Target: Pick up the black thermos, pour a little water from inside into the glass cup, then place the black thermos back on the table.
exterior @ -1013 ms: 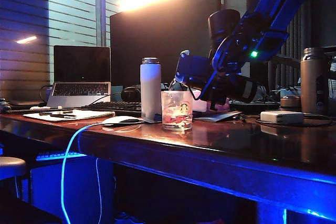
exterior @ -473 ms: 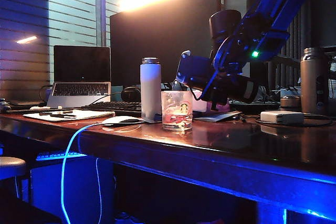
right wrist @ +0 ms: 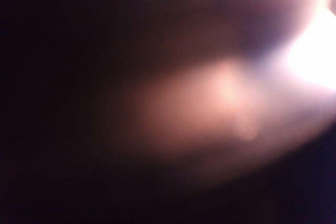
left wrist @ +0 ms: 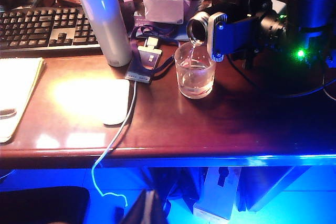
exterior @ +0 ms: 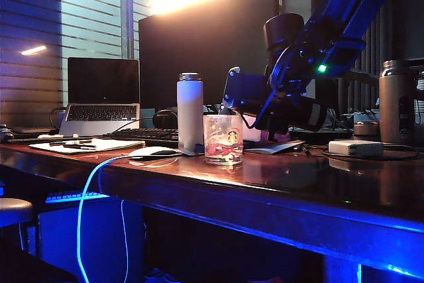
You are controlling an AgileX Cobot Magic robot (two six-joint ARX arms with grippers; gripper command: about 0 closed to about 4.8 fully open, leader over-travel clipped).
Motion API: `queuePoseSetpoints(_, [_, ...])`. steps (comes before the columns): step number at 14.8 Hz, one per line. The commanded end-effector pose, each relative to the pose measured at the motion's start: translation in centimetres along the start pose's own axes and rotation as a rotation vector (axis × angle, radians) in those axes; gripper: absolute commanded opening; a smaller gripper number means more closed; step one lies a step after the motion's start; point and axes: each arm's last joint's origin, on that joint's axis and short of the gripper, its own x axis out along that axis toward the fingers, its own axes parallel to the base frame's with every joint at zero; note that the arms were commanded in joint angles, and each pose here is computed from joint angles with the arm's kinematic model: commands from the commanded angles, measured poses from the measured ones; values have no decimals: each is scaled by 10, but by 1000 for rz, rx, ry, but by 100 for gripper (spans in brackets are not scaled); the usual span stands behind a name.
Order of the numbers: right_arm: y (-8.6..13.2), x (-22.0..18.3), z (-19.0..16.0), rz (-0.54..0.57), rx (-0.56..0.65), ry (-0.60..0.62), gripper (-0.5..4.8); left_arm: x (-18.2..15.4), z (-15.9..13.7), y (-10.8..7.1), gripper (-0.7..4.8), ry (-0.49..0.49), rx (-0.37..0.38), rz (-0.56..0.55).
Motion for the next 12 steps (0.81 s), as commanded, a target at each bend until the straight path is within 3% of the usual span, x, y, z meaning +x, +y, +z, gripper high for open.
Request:
queuePoseSetpoints(1, [-17,-2,5,-86,88,-42,10,-2,3,-1,-5,-19,7,3])
queuePoseSetpoints(8, [-15,-2,6,-50,192,-68,10,-2,3,-1,-5,-19,7,3])
queuePoseSetpoints(10, [-14,-2,6,-43,282,-73,10,-2,3,-1,-5,-19,7,3])
queuePoseSetpoints(12, [-15,-2,6,-40,495,-70,9,-2,3,-1,-5,-19,7,3])
